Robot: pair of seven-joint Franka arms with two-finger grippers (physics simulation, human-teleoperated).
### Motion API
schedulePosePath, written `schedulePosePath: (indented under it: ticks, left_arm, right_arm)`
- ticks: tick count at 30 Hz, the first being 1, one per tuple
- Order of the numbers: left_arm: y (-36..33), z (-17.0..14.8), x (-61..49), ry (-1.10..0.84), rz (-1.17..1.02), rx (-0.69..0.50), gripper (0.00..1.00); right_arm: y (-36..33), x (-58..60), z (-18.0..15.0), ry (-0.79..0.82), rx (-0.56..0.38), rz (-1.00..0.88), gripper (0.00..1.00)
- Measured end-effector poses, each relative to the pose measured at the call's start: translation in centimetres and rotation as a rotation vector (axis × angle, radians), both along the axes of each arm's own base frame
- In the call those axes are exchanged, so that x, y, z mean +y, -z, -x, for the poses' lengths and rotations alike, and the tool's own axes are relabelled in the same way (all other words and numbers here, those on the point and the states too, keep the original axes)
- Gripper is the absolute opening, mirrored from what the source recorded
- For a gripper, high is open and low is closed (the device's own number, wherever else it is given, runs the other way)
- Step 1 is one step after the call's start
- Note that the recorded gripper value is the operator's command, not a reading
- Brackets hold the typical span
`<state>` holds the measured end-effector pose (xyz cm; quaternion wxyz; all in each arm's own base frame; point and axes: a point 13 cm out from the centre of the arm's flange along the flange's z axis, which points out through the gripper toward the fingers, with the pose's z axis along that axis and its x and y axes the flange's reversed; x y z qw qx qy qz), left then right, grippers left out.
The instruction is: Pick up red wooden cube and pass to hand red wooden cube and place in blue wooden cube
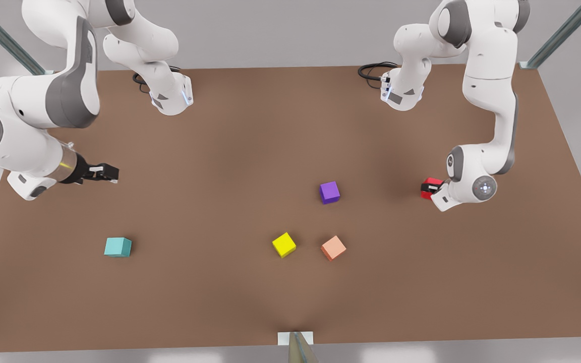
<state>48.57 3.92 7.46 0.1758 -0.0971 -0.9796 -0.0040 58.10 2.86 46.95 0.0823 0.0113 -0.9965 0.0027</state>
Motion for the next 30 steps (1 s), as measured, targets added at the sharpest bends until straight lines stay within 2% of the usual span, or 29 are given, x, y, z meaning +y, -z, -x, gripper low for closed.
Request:
schedulePosePath:
  ticks: [7,11,12,13,14,19,23,25,28,29,30]
  left_arm:
    - [3.0,2.3,0.6,0.007,0.003,0.040,1.00]
    - [3.9,2.2,0.6,0.017,0.004,0.028,1.00]
    - [3.9,2.1,0.6,0.020,0.004,0.022,0.98]
    - [4.0,1.9,0.6,0.022,0.003,0.016,0.81]
    - [4.1,1.8,0.7,0.025,0.000,0.011,0.68]
    - [3.5,0.7,0.8,0.024,-0.005,-0.023,0.65]
    - [1.4,-2.1,-0.1,-0.038,0.032,-0.072,0.62]
    - [-0.9,-5.7,-1.4,-0.095,0.075,-0.104,0.62]
    - [-7.6,-12.2,-12.7,-0.128,0.291,-0.121,0.62]
    - [-9.9,-12.8,-20.2,-0.113,0.419,-0.087,0.61]
    - [-11.6,-11.9,-27.6,-0.098,0.547,-0.022,0.60]
  right_arm:
    - [-0.2,-0.1,0.1,-0.017,-0.003,0.000,1.00]
    - [-0.1,-0.1,0.2,-0.025,0.002,0.002,1.00]
    - [0.0,-0.1,0.2,-0.027,0.003,0.002,1.00]
    - [0.0,-0.2,0.2,-0.028,0.005,0.002,1.00]
    - [0.1,-0.2,0.2,-0.030,0.006,0.002,1.00]
    - [0.3,-0.1,0.3,-0.036,0.010,0.002,1.00]
    - [1.1,0.4,-0.2,-0.048,0.020,-0.001,1.00]
    - [4.8,2.6,-1.5,-0.062,0.071,-0.092,1.00]
    - [13.5,9.4,-4.7,-0.092,0.180,-0.417,1.00]
    - [17.2,12.7,-5.9,-0.107,0.218,-0.554,1.00]
    - [19.8,16.0,-6.6,-0.125,0.237,-0.687,1.00]
